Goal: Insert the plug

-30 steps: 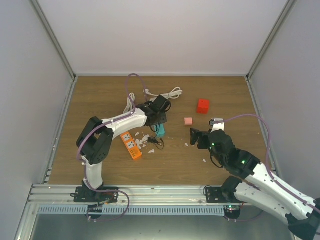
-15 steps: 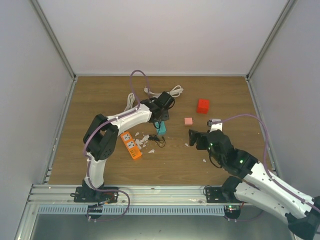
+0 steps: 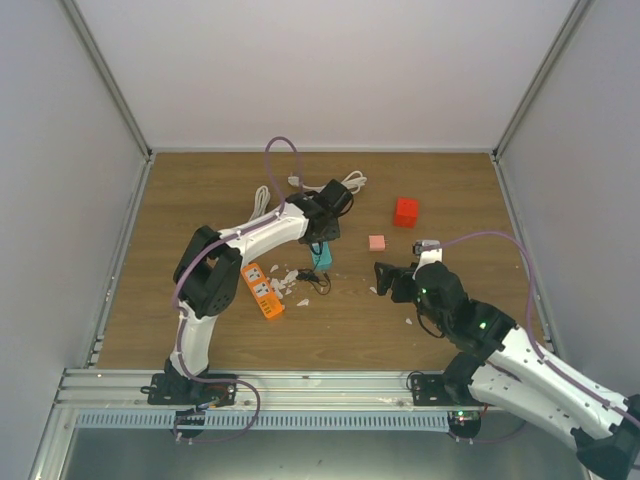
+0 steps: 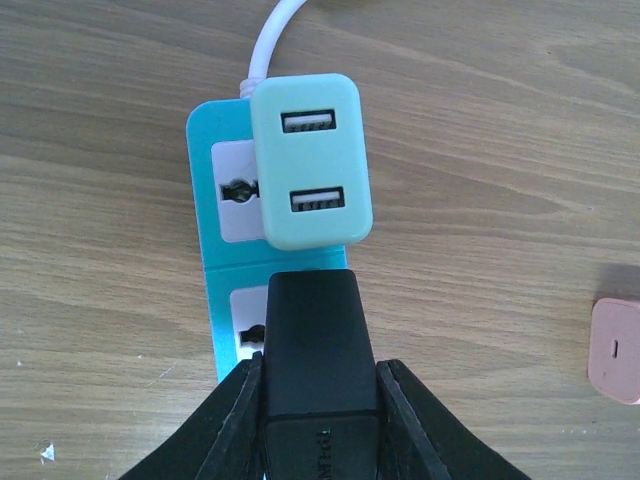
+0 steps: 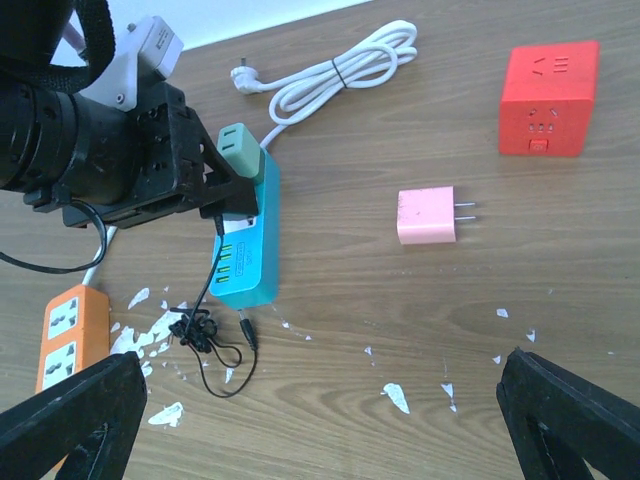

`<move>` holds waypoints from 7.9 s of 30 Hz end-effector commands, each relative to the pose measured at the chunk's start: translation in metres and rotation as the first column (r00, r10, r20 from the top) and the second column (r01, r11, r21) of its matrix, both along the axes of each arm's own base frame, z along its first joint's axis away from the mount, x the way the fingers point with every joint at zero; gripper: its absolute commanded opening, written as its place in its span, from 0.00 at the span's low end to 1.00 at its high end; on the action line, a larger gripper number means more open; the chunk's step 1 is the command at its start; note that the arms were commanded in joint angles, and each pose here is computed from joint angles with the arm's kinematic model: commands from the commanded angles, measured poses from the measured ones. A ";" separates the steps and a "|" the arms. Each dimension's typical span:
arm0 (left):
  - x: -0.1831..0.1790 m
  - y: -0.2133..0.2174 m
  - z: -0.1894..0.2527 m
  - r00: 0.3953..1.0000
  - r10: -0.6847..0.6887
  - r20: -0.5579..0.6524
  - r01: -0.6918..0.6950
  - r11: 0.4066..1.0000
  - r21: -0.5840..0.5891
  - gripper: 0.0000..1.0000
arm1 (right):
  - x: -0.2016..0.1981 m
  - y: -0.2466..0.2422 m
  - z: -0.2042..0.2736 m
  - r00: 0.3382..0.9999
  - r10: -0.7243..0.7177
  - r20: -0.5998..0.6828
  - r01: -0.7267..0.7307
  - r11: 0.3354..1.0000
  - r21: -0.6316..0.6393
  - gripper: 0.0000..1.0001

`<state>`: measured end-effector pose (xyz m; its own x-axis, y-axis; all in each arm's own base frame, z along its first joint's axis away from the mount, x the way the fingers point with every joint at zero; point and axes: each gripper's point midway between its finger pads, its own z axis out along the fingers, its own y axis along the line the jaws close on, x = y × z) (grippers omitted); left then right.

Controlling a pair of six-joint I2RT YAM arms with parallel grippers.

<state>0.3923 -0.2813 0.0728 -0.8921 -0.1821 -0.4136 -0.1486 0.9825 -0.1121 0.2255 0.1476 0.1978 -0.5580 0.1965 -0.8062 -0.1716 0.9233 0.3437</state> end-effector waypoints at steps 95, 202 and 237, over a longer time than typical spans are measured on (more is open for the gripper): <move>-0.144 0.083 0.224 0.727 -0.180 0.663 0.384 0.906 -0.176 0.99 | 0.089 0.026 -0.037 0.990 0.049 -0.132 -0.072 0.981 -0.178 1.00; -0.111 0.196 0.078 0.877 0.220 0.428 -0.210 0.975 -0.071 0.99 | -0.034 0.133 -0.144 0.855 0.374 -0.360 -0.489 0.812 -0.319 0.99; -0.074 0.184 -0.019 0.959 0.179 0.218 -0.121 0.960 -0.253 0.64 | -0.056 0.129 -0.146 0.801 0.486 -0.350 -0.577 0.782 -0.233 0.81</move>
<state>0.3228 -0.0989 0.0478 -0.7790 -0.3288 -0.5338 -0.1791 0.9327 -0.3131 0.1611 0.2671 0.0457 -0.7174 -0.4179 -0.5575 -0.5968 0.7814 0.1822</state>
